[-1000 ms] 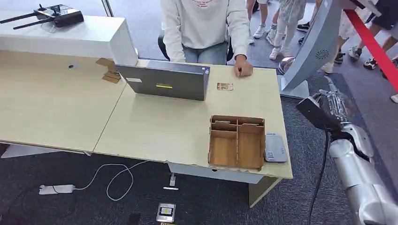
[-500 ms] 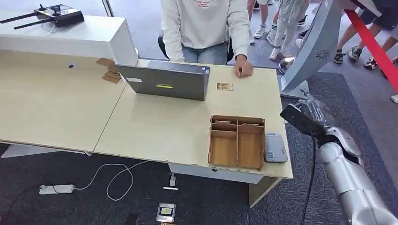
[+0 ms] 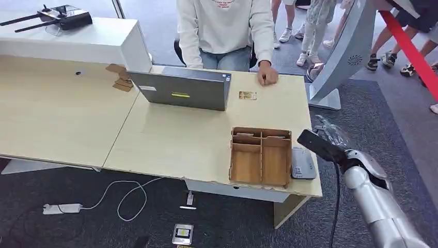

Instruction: Pass the card to the sensor for recognition and then transmit it.

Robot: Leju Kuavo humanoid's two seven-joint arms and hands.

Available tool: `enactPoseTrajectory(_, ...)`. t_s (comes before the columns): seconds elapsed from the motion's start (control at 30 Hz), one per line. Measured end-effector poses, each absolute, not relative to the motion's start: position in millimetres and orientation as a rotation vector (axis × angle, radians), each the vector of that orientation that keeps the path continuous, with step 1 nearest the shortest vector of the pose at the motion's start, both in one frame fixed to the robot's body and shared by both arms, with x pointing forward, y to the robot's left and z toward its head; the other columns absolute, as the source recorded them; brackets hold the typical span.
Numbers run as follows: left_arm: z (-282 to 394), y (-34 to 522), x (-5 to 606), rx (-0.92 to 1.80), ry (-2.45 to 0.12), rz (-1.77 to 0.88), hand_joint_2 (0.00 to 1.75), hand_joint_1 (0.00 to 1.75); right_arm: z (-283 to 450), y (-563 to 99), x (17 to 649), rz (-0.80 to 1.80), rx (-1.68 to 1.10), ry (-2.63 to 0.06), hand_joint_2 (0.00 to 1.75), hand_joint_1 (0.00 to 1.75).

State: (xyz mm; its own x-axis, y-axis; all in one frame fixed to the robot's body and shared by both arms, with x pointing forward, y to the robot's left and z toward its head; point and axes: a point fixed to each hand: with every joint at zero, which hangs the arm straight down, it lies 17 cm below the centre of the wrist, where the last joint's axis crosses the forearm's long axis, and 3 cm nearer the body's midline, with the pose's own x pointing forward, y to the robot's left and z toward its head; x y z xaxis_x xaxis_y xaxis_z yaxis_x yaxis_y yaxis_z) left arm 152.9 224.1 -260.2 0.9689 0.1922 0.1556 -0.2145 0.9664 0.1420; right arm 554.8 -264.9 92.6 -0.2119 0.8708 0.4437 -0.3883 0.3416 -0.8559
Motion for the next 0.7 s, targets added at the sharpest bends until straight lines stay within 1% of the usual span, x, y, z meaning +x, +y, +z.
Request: enactPoseTrajectory(0.7, -262, 227, 148, 0.155, -0.141, 0.250, 0.00, 0.00, 68, -282, 539, 1.283, -0.494, -1.253, 1.75, 1.75)
